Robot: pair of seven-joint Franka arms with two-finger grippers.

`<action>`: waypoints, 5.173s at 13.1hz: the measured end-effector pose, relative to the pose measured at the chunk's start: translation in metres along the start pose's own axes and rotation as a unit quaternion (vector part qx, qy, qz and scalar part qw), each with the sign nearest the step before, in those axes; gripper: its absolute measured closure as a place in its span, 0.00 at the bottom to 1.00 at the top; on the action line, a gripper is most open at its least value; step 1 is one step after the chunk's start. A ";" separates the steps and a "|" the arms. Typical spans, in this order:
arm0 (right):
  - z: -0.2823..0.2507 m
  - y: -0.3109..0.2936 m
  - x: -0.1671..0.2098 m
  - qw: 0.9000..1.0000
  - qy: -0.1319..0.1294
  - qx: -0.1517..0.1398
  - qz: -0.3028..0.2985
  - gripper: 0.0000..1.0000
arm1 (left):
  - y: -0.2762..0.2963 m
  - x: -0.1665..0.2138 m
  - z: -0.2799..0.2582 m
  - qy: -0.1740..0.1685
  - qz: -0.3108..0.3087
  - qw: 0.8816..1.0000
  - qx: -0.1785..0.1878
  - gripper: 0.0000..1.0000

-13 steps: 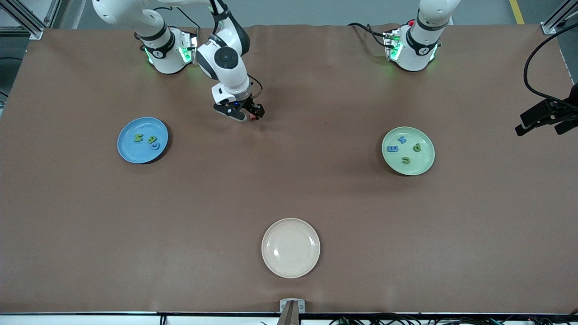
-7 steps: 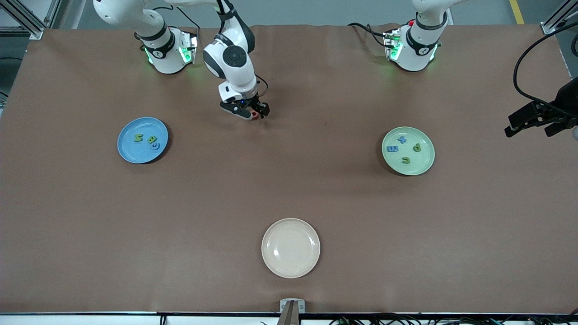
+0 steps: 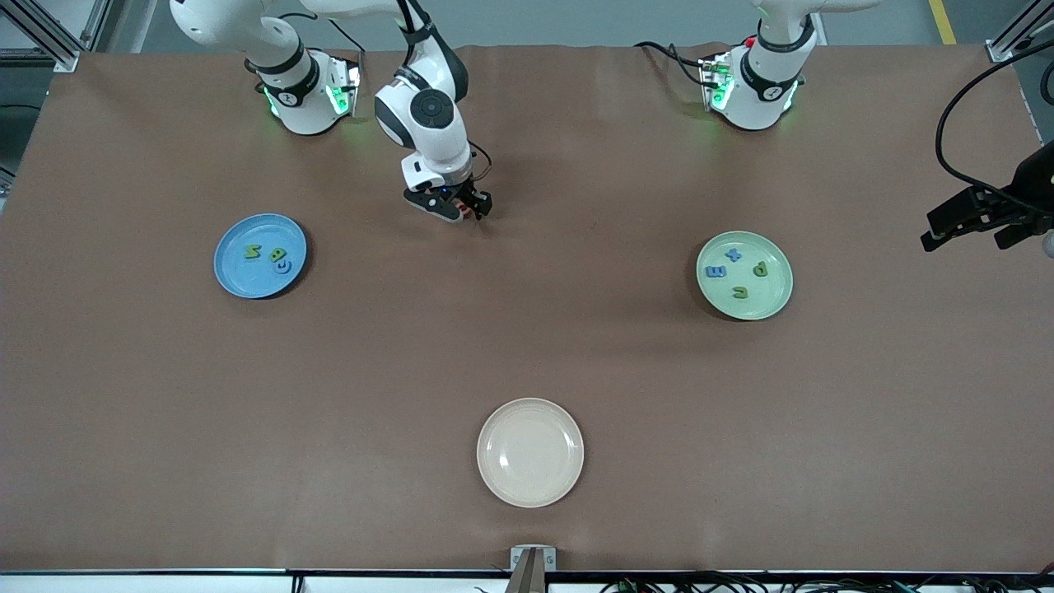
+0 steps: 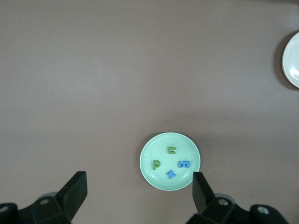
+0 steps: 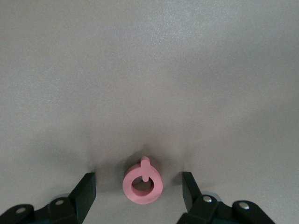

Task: Sort uppercase to blue plate, lowercase to green plate
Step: 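Lower the right gripper and grasp the red letter, then carry the red letter with the right gripper over the blue plate, then lower the red letter onto the blue plate and open the right gripper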

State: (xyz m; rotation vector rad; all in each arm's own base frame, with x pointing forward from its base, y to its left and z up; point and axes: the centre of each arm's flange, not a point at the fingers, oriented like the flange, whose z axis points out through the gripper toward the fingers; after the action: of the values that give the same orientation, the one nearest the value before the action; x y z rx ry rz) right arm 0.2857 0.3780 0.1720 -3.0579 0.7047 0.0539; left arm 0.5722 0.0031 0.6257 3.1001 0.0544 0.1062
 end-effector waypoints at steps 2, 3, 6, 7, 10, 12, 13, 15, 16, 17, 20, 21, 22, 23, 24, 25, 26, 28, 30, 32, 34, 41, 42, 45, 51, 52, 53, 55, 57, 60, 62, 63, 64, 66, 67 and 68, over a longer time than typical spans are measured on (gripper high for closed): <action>0.001 0.000 -0.002 1.000 0.000 -0.001 -0.002 0.23 | -0.001 0.000 0.000 0.000 -0.001 1.000 0.000 0.00; 0.001 0.000 -0.003 1.000 0.000 -0.001 -0.003 0.29 | -0.001 0.000 0.000 0.000 -0.001 1.000 0.000 0.00; 0.000 -0.002 -0.003 1.000 0.000 0.001 -0.004 0.41 | -0.004 0.000 0.000 -0.001 -0.003 1.000 0.000 0.00; -0.001 -0.002 -0.003 1.000 0.000 0.001 -0.004 0.41 | -0.005 0.000 0.000 -0.001 -0.004 1.000 0.000 0.00; -0.006 -0.003 -0.004 1.000 -0.001 0.000 -0.004 0.63 | -0.007 -0.002 0.000 -0.007 -0.006 1.000 0.001 0.00; -0.004 -0.002 -0.004 1.000 -0.002 -0.001 -0.004 0.63 | -0.007 -0.005 -0.001 -0.012 -0.006 1.000 0.001 0.00; -0.004 -0.002 -0.004 1.000 -0.002 -0.001 -0.004 0.63 | -0.007 -0.006 -0.002 -0.013 -0.006 1.000 0.001 0.00; -0.004 -0.002 -0.004 1.000 -0.002 -0.003 -0.003 0.63 | -0.007 -0.009 -0.007 -0.009 -0.005 1.000 0.000 0.00; -0.005 -0.002 -0.002 1.000 -0.003 -0.006 -0.001 0.63 | -0.006 -0.010 -0.009 -0.008 -0.005 1.000 0.000 0.00; -0.005 -0.001 0.003 1.000 -0.002 -0.008 0.002 0.63 | -0.005 -0.011 -0.010 -0.008 -0.004 1.000 0.000 0.00; -0.007 0.011 0.037 1.000 -0.006 -0.024 0.006 0.63 | 0.002 -0.013 -0.009 -0.010 0.002 1.000 0.000 0.00; -0.010 0.017 0.053 0.999 -0.010 -0.030 0.005 0.63 | 0.007 -0.013 -0.009 -0.010 0.007 1.000 -0.001 0.00; -0.016 0.024 0.072 0.999 -0.017 -0.035 0.002 0.63 | 0.012 -0.013 -0.009 -0.011 0.012 1.000 -0.001 0.00; -0.024 0.032 0.089 0.999 -0.025 -0.040 -0.001 0.63 | 0.015 -0.013 -0.009 -0.011 0.014 1.000 -0.001 0.00; -0.037 0.041 0.107 0.998 -0.037 -0.046 -0.005 0.63 | 0.016 -0.013 -0.009 -0.011 0.015 1.000 -0.001 0.00; -0.052 0.053 0.125 0.997 -0.049 -0.051 -0.011 0.63 | 0.016 -0.013 -0.009 -0.011 0.015 1.000 -0.001 0.00; -0.068 0.066 0.141 0.996 -0.062 -0.055 -0.018 0.63 | 0.015 -0.013 -0.009 -0.011 0.015 1.000 -0.001 0.00; -0.099 0.097 0.170 0.995 -0.072 -0.063 -0.042 0.63 | 0.015 -0.013 -0.009 -0.011 0.014 1.000 -0.001 0.00; -0.112 0.141 0.198 0.993 -0.073 -0.062 -0.068 0.63 | 0.015 -0.013 -0.009 -0.011 0.014 1.000 -0.001 0.00; -0.110 0.196 0.225 0.990 -0.087 -0.051 -0.095 0.63 | 0.014 -0.013 -0.009 -0.010 0.013 1.000 -0.001 0.00; -0.102 0.247 0.247 0.987 -0.096 -0.036 -0.121 0.63 | 0.013 -0.013 -0.010 -0.010 0.012 1.000 -0.001 0.00; -0.077 0.335 0.269 0.983 -0.068 -0.003 -0.171 0.63 | 0.010 -0.013 -0.010 -0.010 0.010 1.000 -0.001 0.00; -0.073 0.337 0.269 0.983 -0.064 -0.003 -0.172 0.63 | 0.010 -0.013 -0.010 -0.010 0.010 1.000 -0.001 0.00; -0.055 0.340 0.265 0.983 -0.064 -0.006 -0.172 0.63 | 0.010 -0.013 -0.010 -0.010 0.010 1.000 -0.001 0.00; -0.039 0.348 0.265 0.984 -0.077 -0.010 -0.162 0.63 | 0.009 -0.013 -0.010 -0.010 0.009 1.000 -0.001 0.00; -0.039 0.349 0.265 0.984 -0.078 -0.010 -0.162 0.63 | 0.009 -0.013 -0.010 -0.010 0.009 1.000 -0.001 0.00; -0.038 0.349 0.264 0.984 -0.078 -0.010 -0.162 0.63 | 0.009 -0.013 -0.010 -0.010 0.009 1.000 -0.001 0.00; -0.037 0.349 0.264 0.984 -0.080 -0.011 -0.162 0.63 | 0.009 -0.013 -0.010 -0.010 0.009 1.000 -0.001 0.00; -0.036 0.349 0.264 0.983 -0.080 -0.011 -0.162 0.63 | 0.008 -0.013 -0.010 -0.010 0.008 1.000 -0.001 0.00; -0.036 0.348 0.264 0.983 -0.080 -0.011 -0.162 0.37 | 0.007 -0.013 -0.010 -0.010 0.007 1.000 -0.001 0.00; -0.036 0.348 0.264 0.983 -0.080 -0.011 -0.163 0.15 | 0.007 -0.013 -0.010 -0.010 0.007 1.000 -0.001 0.00; -0.036 0.348 0.264 0.983 -0.080 -0.011 -0.163 0.04 | 0.007 -0.013 -0.010 -0.010 0.007 1.000 -0.001 0.00; -0.037 0.347 0.265 0.983 -0.079 -0.011 -0.164 0.00 | 0.007 -0.013 -0.010 -0.010 0.007 1.000 -0.001 0.00; -0.038 0.346 0.266 0.983 -0.077 -0.011 -0.164 0.00 | 0.007 -0.013 -0.010 -0.010 0.007 1.000 -0.001 0.00; -0.039 0.345 0.267 0.983 -0.078 -0.011 -0.165 0.00 | 0.007 -0.013 -0.010 -0.010 0.007 1.000 -0.001 0.00; -0.042 0.344 0.270 0.983 -0.082 -0.011 -0.165 0.00 | 0.007 -0.013 -0.010 -0.010 0.007 1.000 -0.001 0.00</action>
State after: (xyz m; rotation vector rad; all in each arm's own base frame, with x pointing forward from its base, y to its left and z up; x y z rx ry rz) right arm 0.3791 -0.0498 0.2061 -3.0968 0.1850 0.3091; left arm 0.5586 -0.0037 0.6351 3.1002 0.0327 0.0764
